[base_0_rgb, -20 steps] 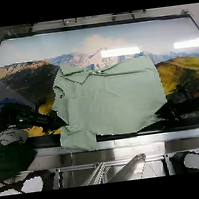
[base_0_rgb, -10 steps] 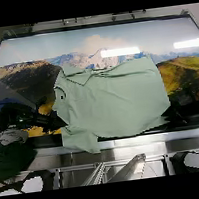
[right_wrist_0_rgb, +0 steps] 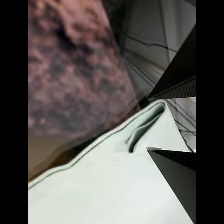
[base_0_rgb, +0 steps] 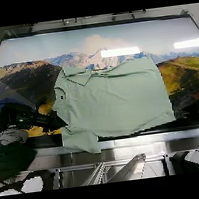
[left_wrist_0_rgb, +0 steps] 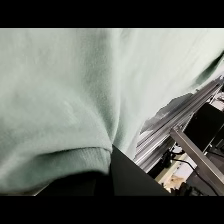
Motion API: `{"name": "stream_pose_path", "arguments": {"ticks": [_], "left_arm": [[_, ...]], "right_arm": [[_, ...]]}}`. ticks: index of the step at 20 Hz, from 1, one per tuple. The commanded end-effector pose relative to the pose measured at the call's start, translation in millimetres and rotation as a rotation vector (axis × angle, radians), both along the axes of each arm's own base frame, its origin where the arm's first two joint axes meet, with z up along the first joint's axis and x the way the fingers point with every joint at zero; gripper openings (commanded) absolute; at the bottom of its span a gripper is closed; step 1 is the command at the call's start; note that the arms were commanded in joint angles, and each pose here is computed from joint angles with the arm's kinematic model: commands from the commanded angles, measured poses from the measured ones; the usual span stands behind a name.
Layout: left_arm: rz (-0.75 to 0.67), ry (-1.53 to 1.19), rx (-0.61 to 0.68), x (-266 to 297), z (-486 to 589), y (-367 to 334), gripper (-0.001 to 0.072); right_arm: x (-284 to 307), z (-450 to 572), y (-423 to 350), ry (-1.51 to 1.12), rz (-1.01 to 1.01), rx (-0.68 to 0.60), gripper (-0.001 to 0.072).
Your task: Fold the shirts.
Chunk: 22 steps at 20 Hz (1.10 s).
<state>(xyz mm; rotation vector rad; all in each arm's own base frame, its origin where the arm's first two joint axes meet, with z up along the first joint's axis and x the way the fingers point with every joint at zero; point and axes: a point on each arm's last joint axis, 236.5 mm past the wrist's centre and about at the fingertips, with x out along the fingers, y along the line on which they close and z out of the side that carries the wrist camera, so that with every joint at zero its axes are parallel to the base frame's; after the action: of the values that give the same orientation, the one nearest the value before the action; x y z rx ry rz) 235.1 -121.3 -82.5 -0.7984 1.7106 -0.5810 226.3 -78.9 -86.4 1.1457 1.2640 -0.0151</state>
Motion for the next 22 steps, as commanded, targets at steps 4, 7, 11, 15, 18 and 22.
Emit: {"name": "stream_pose_path", "arguments": {"ticks": [4,7,11,15,18,22], "left_arm": [[0.001,-0.003,0.001,0.8,0.1,0.0,0.0032],[0.001,-0.003,0.0,0.7,0.2,-0.1,0.0032],[0.001,-0.003,0.0,0.8,0.1,-0.1,0.0032],[0.006,-0.009,-0.016,2.5,3.1,-2.7,0.0032],[-0.002,-0.116,-0.345,16.8,71.0,-37.7,0.0031],[-0.08,-0.468,-0.711,34.4,232.5,-49.4,0.0031]], "right_arm": [[-6.4,-32.2,23.6,0.071,0.052,0.031,0.0372],[-6.8,-47.0,48.9,0.11,0.127,0.054,0.0362],[1.6,-48.9,73.3,0.112,0.169,0.108,0.0361],[30.4,-18.0,94.2,-0.058,0.172,0.218,0.0107],[79.2,67.7,109.6,-0.44,0.128,0.404,0.0018],[86.1,296.3,82.1,-1.29,0.005,0.605,0.0019]]}}
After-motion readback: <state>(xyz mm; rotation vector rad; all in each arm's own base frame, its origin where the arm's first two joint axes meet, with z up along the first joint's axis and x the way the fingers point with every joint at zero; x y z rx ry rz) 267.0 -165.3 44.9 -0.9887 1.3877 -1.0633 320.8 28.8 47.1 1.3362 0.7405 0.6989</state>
